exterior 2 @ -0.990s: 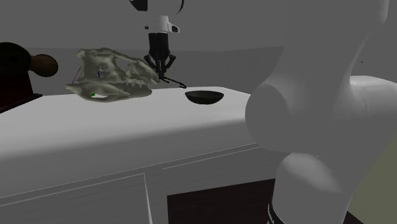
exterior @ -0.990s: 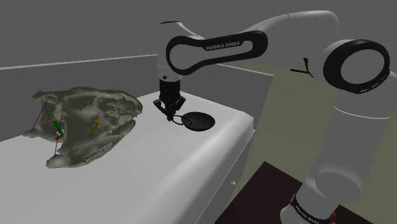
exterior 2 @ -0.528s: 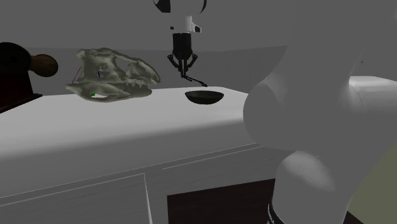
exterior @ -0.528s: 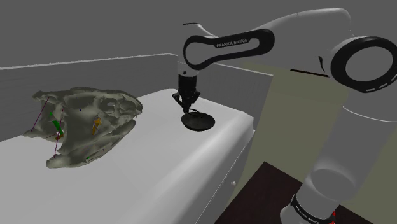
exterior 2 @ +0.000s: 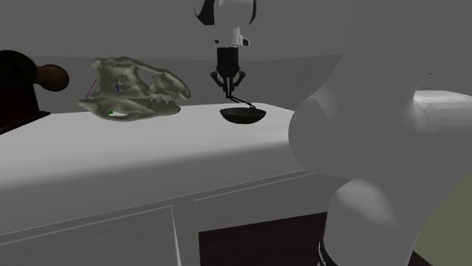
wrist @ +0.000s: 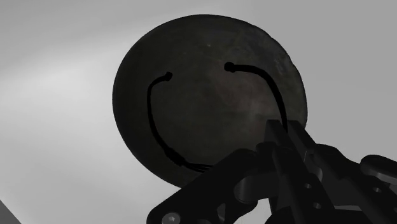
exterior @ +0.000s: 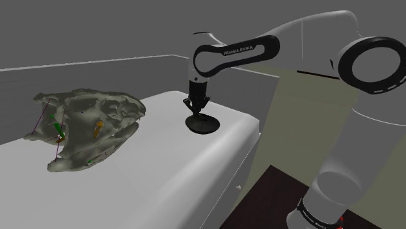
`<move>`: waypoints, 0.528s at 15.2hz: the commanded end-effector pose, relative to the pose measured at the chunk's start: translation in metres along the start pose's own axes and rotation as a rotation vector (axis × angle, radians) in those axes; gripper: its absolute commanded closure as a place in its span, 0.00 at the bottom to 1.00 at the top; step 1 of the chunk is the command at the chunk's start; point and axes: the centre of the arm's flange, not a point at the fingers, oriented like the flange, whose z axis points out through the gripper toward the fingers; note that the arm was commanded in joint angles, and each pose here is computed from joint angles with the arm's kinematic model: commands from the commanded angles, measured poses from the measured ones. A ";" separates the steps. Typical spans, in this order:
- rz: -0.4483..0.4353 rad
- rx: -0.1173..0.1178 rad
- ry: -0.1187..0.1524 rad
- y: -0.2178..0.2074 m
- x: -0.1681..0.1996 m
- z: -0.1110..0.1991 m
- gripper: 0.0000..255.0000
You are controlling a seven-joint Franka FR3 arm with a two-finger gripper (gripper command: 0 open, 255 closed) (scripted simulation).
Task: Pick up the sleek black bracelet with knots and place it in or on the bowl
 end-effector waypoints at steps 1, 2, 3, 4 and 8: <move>0.000 0.000 0.000 -0.001 0.000 0.011 1.00; 0.000 0.000 0.000 -0.001 0.000 0.016 1.00; 0.000 0.000 0.000 -0.001 0.000 0.021 1.00; 0.000 0.000 0.000 -0.001 0.000 0.026 1.00; 0.000 0.000 0.000 -0.001 0.000 0.047 1.00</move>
